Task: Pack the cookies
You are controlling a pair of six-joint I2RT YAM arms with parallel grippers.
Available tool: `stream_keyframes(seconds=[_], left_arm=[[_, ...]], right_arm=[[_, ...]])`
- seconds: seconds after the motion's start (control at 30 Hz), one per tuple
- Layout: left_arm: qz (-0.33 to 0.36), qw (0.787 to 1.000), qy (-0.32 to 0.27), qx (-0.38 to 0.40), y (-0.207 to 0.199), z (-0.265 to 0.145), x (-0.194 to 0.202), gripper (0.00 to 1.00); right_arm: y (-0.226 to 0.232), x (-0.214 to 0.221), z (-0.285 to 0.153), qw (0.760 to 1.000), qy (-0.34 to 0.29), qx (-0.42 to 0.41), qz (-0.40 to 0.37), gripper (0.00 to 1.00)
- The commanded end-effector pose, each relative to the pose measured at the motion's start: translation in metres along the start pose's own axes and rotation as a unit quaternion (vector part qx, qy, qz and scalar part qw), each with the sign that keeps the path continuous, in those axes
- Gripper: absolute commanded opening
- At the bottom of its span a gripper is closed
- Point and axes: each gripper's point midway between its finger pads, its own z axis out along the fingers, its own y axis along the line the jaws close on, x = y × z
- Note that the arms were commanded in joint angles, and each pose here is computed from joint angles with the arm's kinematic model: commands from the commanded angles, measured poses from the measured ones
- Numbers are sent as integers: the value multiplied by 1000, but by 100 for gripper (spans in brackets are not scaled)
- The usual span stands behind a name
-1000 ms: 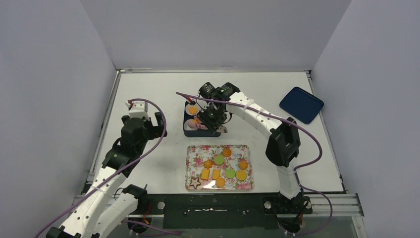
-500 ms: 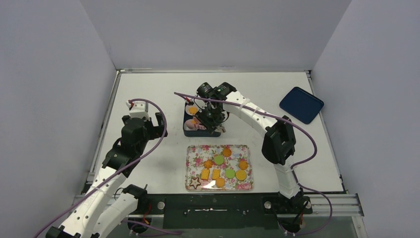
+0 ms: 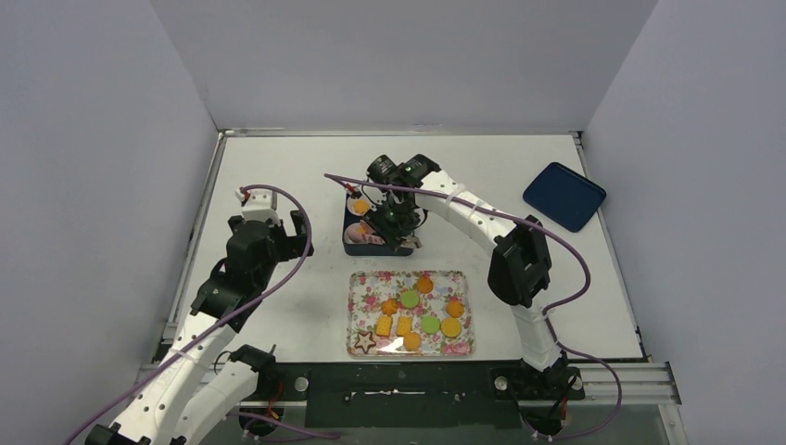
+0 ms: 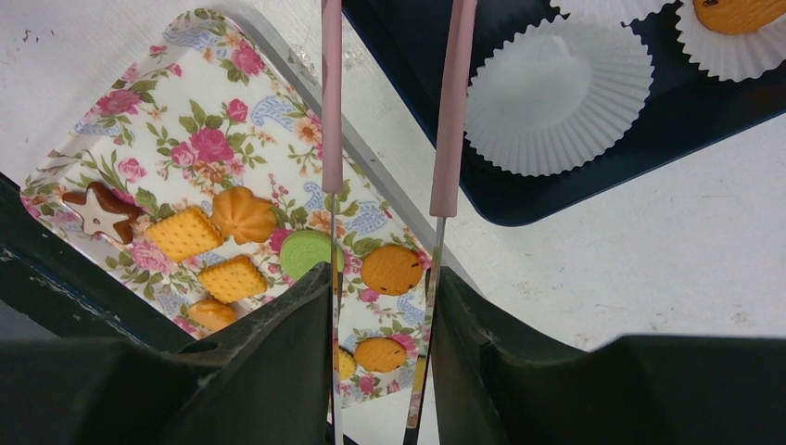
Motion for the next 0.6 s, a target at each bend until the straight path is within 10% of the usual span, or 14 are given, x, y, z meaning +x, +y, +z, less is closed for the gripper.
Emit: stream_keyframes(seconds=[0.0, 0.57], left_arm=[[-2, 999, -33, 15, -7, -2, -18, 97], [-2, 999, -34, 16, -7, -2, -19, 97]], right_arm=[[4, -16, -8, 1000, -27, -3, -15, 38], [11, -18, -30, 998, -49, 12, -25, 44]])
